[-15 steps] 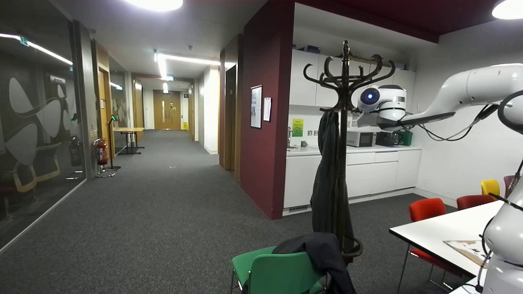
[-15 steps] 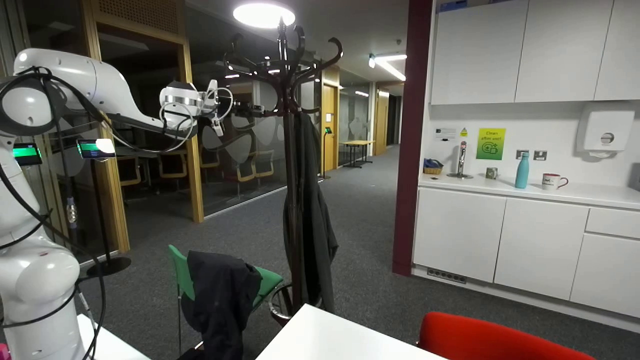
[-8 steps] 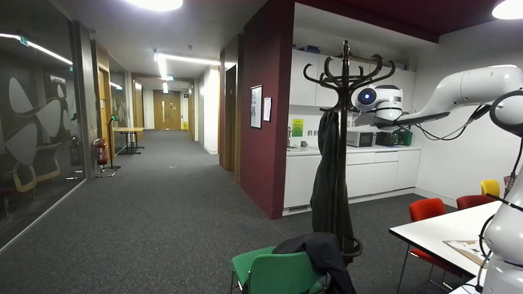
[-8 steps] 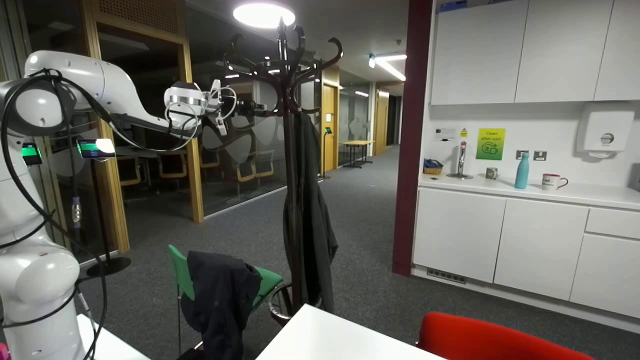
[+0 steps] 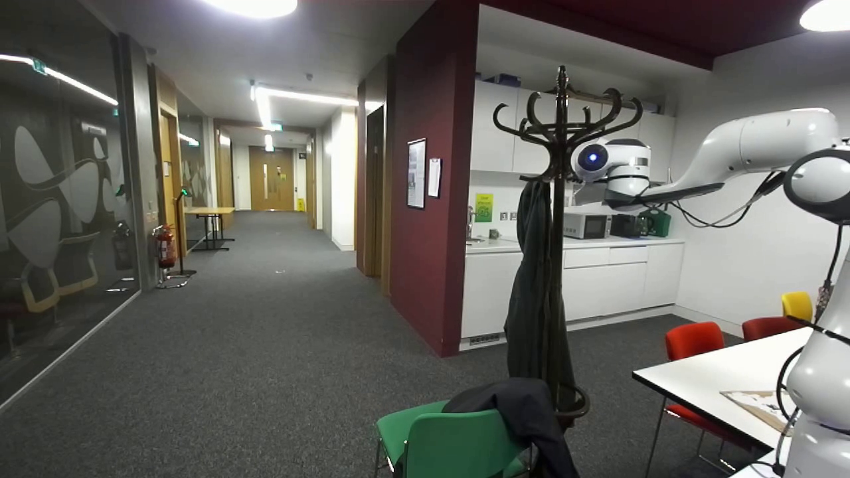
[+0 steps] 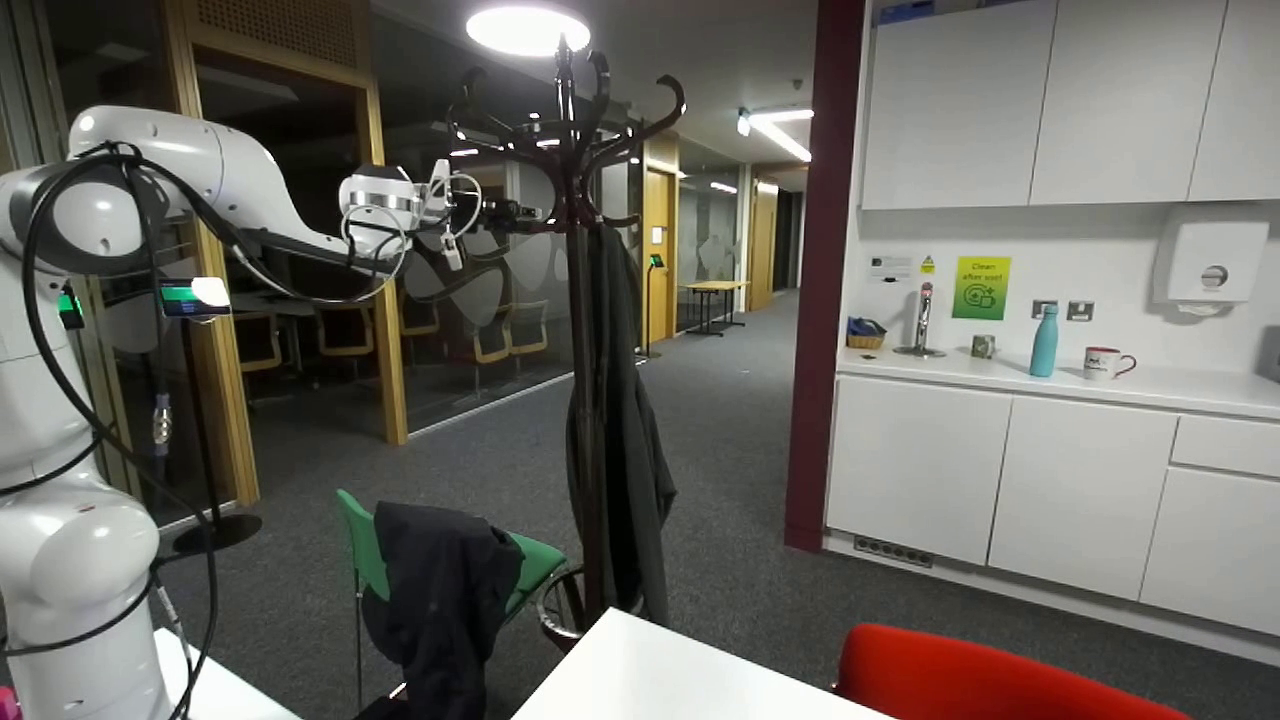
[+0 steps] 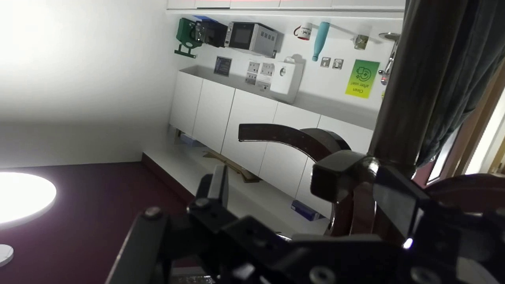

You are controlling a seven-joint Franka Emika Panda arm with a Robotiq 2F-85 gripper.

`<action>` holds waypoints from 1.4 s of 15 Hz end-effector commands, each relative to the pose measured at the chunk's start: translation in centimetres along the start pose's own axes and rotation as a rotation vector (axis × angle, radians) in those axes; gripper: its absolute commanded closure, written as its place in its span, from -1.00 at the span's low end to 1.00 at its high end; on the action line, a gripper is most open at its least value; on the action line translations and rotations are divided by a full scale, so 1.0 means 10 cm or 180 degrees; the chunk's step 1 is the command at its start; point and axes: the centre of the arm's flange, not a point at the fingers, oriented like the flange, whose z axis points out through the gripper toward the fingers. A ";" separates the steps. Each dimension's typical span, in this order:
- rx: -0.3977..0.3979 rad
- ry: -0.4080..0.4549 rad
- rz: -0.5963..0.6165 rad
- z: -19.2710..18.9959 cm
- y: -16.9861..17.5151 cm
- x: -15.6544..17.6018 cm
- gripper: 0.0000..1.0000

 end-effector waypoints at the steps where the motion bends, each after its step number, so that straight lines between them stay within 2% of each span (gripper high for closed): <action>1: -0.0043 0.0076 -0.0008 0.11 0.09 0.07 -1.00; 21: -0.0474 -0.0136 0.0042 0.52 0.70 -0.19 -1.00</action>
